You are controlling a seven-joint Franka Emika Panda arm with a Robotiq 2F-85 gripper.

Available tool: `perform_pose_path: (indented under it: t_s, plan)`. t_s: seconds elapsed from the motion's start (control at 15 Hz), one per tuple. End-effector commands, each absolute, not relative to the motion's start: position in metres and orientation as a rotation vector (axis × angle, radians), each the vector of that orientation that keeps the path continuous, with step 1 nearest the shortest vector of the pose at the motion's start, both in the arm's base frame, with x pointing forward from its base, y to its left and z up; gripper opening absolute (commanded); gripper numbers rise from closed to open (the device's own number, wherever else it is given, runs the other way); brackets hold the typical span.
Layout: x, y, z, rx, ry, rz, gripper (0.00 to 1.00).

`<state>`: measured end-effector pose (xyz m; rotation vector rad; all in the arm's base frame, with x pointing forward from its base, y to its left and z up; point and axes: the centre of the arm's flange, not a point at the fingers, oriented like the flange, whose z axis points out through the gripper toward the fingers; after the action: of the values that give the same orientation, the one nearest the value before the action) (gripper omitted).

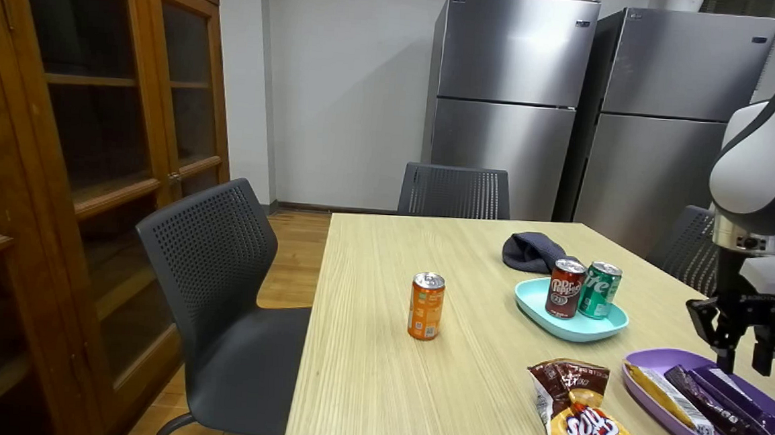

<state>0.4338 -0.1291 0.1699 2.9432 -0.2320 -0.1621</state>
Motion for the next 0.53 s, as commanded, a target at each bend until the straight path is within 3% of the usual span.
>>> perform_pose_path:
  t_s: [0.0, 0.2, 0.27, 0.4, 0.47]
  plan:
    - [0.431, -0.13, 0.185, 2.959, -0.236, -0.168, 0.75]
    - [0.436, -0.131, 0.186, 2.953, -0.289, -0.137, 0.98]
    - [0.435, -0.13, 0.173, 2.945, -0.248, -0.15, 0.8]
    - [0.437, -0.13, 0.175, 2.946, -0.255, -0.142, 0.95]
    - [0.437, -0.131, 0.176, 2.946, -0.255, -0.14, 0.98]
